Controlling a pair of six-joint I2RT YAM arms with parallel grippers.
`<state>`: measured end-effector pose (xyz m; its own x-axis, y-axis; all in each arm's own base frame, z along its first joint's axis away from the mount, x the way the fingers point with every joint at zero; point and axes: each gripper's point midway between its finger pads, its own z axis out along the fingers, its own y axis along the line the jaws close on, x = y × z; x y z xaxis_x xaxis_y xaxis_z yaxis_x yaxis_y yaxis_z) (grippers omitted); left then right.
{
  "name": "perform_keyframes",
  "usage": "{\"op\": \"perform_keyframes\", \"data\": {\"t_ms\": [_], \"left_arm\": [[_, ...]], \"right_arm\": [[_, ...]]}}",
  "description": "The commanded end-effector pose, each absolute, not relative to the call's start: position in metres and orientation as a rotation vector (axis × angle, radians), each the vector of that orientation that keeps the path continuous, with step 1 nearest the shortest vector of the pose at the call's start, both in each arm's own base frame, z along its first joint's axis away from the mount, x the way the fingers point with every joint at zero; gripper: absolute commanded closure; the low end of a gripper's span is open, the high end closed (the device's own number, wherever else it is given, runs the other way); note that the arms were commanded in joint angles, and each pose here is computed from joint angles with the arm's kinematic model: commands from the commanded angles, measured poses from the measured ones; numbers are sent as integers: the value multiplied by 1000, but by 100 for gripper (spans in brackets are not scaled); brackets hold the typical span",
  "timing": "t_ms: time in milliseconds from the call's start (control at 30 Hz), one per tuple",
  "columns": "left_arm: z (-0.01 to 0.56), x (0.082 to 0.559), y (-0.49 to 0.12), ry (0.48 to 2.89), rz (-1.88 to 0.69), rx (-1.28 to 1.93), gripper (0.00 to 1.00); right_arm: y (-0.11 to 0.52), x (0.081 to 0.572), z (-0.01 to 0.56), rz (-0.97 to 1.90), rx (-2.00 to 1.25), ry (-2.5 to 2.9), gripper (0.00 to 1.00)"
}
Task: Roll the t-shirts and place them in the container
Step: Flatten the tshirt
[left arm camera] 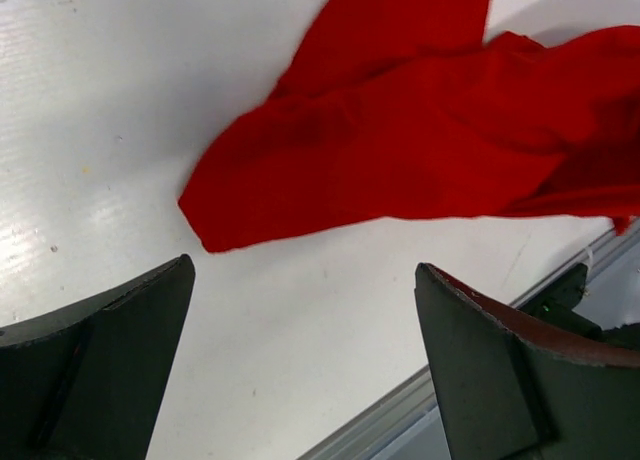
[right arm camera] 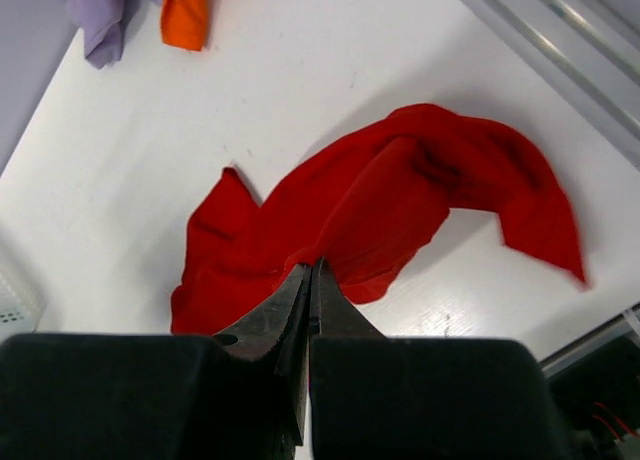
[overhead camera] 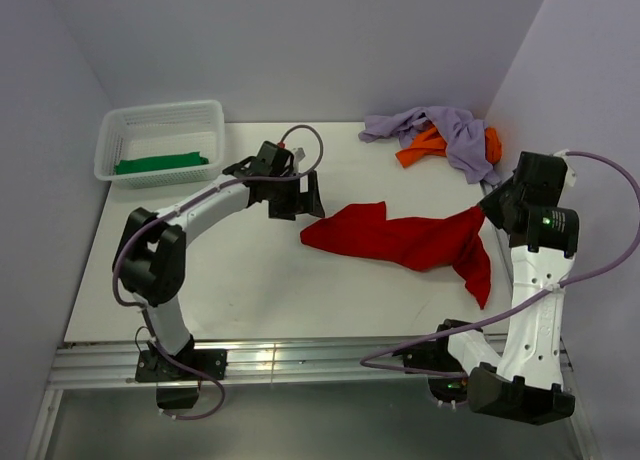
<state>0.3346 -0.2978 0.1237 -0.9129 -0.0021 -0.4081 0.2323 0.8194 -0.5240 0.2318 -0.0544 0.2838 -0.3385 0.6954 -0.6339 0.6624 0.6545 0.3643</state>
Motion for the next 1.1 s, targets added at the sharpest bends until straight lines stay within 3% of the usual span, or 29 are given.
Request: {"op": "perform_keyframes", "data": {"t_ms": [0,267,433,533,567,633,933,1067], "left_arm": [[118,349,-307,2596,-803,199,3],[60,355,-315,2732,-691,209,3],[44,347,-319,2789,-681,229,17],[40,335,-321,2807,-689,248,44],[40,328,-321,2816,-696,243,67],[44,320,-320,2827,-724,231,99],[158,281,-256,2704,-582,-51,100],[226,234,-234,2609,-748,-261,100]], "right_arm": [[-50,248,292,133,1011,2023,100],[-47,249,286,155,1005,2034,100],[-45,246,283,160,999,2042,100],[-43,244,280,165,988,2050,100],[-38,243,276,196,975,2068,100],[-31,240,275,228,947,2082,100],[33,207,272,523,735,2124,100],[53,180,295,596,619,2099,100]]}}
